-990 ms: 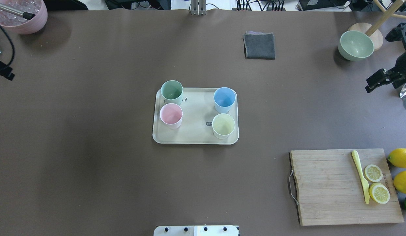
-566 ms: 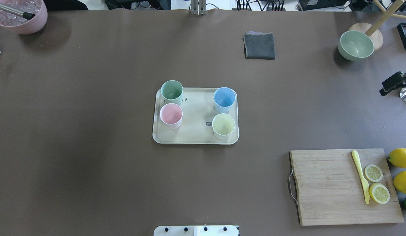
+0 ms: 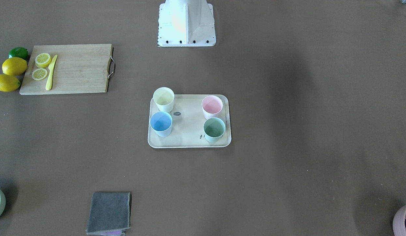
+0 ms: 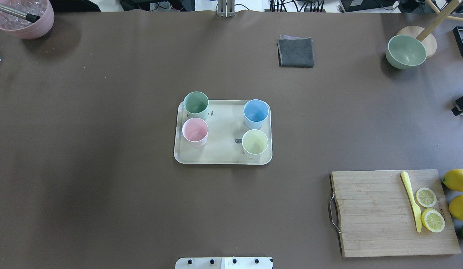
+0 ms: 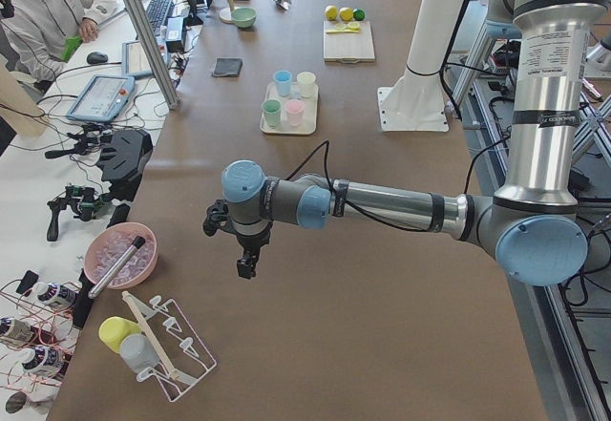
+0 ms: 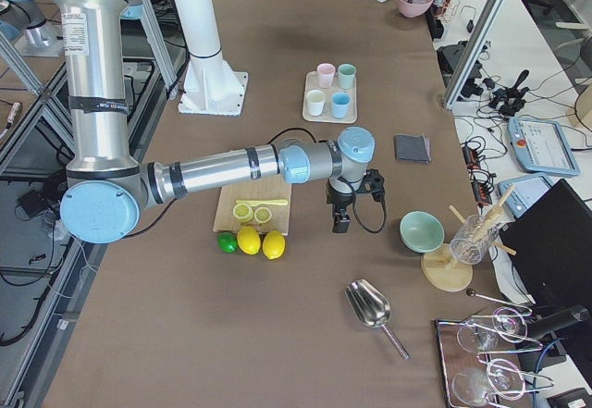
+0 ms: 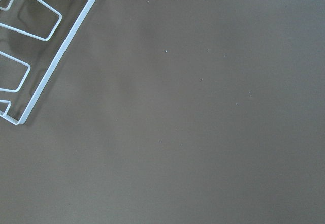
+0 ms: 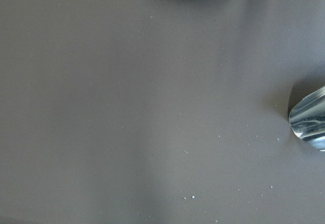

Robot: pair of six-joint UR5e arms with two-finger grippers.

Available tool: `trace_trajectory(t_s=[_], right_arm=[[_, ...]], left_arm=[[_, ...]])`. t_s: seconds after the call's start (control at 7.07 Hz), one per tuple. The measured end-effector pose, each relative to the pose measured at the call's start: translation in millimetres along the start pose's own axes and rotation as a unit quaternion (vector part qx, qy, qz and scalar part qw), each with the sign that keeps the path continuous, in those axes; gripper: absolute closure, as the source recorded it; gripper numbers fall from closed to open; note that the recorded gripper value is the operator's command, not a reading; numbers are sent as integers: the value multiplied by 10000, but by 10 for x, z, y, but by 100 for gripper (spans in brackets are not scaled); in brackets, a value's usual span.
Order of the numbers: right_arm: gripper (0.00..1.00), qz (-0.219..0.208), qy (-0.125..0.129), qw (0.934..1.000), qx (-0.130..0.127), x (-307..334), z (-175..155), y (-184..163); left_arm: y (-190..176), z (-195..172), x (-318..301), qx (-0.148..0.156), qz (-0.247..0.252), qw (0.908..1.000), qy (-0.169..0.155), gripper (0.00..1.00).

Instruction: Place all cups on tray

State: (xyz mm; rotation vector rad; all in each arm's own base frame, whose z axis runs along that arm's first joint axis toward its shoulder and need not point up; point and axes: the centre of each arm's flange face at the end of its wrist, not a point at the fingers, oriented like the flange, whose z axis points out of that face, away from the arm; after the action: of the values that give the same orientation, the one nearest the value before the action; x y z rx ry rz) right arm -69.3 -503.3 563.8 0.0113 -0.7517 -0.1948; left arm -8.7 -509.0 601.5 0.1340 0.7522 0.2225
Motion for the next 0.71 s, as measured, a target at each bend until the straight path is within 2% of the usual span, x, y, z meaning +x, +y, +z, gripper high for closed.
trace_trajectory(t_s=[0.71], right_arm=[[0, 294, 30, 9996, -46, 248, 50, -30]], left_arm=[[0, -10, 8, -4, -13, 10000, -6, 2]])
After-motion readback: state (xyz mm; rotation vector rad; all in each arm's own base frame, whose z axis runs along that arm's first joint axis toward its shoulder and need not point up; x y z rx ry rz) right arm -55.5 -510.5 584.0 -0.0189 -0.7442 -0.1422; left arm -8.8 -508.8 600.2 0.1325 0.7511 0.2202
